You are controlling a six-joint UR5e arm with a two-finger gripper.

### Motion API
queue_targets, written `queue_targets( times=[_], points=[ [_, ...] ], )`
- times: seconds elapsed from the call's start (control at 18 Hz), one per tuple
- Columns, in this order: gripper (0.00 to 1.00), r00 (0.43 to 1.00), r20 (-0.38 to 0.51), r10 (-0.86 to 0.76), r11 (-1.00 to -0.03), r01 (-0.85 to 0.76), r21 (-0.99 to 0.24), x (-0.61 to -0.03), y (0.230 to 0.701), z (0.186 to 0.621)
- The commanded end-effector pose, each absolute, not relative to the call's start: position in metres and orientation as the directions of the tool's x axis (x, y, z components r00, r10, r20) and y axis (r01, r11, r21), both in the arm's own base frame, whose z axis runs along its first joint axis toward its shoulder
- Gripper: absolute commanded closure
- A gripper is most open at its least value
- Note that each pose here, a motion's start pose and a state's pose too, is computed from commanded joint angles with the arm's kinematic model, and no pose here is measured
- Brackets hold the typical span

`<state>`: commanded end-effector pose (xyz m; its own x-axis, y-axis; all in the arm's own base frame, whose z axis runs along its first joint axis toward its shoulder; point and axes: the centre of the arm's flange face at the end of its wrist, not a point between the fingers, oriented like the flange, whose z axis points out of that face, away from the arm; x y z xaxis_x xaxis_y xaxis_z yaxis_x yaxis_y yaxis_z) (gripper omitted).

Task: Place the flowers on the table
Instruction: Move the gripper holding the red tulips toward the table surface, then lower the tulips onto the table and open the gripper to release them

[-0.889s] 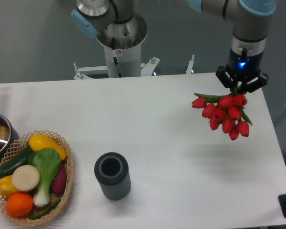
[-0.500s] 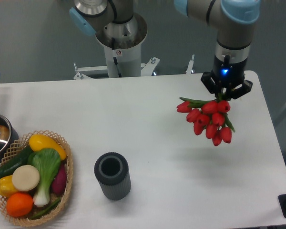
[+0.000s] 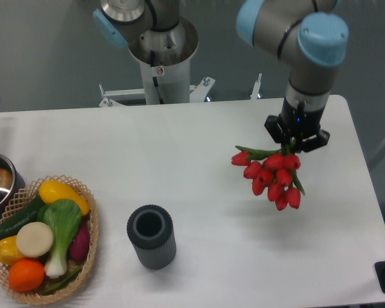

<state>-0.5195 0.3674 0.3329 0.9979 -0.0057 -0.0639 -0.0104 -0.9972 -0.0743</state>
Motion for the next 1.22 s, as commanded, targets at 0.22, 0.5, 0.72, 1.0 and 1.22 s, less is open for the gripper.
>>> queue_targets(
  times=[0.22,0.5,0.72,1.0,1.22],
  points=[
    [0.63,0.998,-0.055,0.001,-0.999,-0.001,-0.035,-0.531,0.368,0.314],
    [0.54,0.999,-0.034,0.006,-1.000,0.005,-0.026,-0.542,0.370,0.294],
    [0.00,0.997,-0.077,0.020,-0.999,0.016,-0.046,-0.545,0.368,0.303],
    [0.00,0.993,-0.114,0.041,-0.998,0.034,-0.061,-0.548,0.348,0.318],
    [0.00,0.983,-0.179,0.036,-0.997,0.022,-0.079,-0.569,0.311,0.335]
  ],
)
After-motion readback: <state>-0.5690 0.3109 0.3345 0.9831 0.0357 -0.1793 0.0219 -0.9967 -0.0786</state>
